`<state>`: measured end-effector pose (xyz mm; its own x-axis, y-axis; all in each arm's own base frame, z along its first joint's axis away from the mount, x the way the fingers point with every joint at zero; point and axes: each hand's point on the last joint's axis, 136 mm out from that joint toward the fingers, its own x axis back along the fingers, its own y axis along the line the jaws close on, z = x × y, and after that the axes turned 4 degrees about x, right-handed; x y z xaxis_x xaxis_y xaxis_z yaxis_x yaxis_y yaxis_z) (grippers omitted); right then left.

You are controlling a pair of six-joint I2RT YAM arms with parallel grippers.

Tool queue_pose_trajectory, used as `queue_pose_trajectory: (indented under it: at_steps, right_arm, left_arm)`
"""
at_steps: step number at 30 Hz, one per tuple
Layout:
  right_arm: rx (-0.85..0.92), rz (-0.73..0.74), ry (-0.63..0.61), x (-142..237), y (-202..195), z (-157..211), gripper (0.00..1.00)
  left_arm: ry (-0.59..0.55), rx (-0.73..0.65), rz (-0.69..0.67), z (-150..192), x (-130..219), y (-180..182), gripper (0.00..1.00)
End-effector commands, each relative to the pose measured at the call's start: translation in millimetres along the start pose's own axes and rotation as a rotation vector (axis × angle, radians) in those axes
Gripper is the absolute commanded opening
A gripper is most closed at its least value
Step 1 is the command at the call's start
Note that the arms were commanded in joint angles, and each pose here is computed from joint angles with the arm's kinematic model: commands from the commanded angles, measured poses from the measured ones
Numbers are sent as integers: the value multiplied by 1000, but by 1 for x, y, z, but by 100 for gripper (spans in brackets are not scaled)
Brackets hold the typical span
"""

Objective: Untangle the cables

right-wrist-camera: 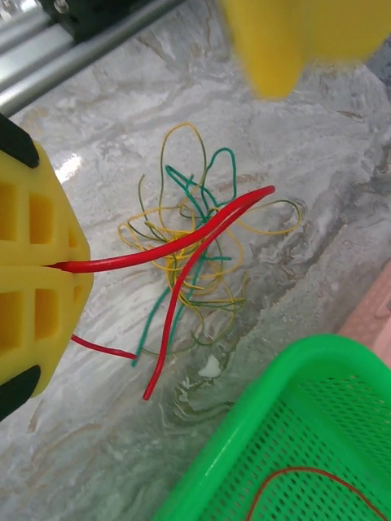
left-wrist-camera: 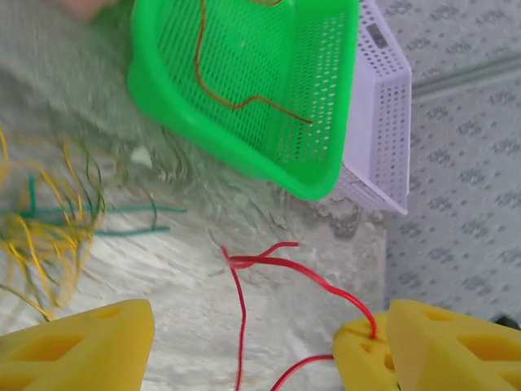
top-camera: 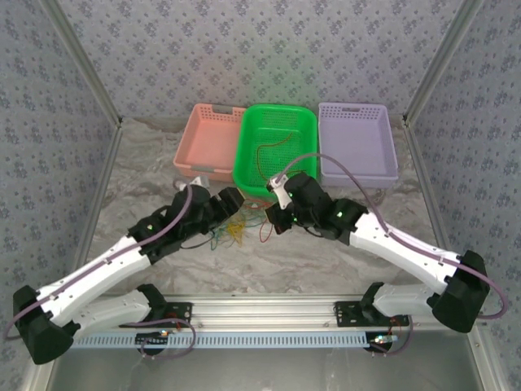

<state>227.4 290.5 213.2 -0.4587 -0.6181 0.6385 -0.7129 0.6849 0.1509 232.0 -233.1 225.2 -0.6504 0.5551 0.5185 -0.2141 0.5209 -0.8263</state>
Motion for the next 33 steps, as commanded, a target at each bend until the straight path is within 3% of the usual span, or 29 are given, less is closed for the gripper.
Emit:
queue_pose_trajectory:
  at_steps: [1, 5, 11, 13, 18, 19, 24, 27, 30, 33]
  right_arm:
    - [71, 118, -134, 8, -6, -19, 0]
    - [136, 145, -150, 5, 5, -17, 0]
    - [194, 130, -156, 2, 22, -13, 0]
    - [209, 120, -154, 2, 28, -11, 0]
    - [235, 86, -138, 2, 37, -5, 0]
    - [238, 73, -127, 1, 40, -2, 0]
    - [230, -85, -14, -8, 65, 18, 0]
    - [193, -226, 57, -16, 84, 29, 0]
    - [128, -333, 66, -21, 98, 29, 0]
    - [90, -338, 41, -22, 98, 22, 0]
  left_arm:
    - [25, 399, 153, 2, -6, -20, 79]
    - [7, 512, 179, -4, -11, -20, 85]
    - [33, 563, 189, -4, -27, -20, 77]
    - [46, 564, 197, -4, -32, -21, 62]
    - [-7, 497, 197, -22, -26, -22, 4]
    - [-38, 464, 204, -30, -21, -24, 0]
    - [-163, 185, 358, -65, 12, -68, 0]
    - [-163, 28, 474, -63, 25, -97, 0]
    - [-158, -28, 574, -59, 33, -111, 0]
    - [-153, -74, 620, -56, 38, -118, 0]
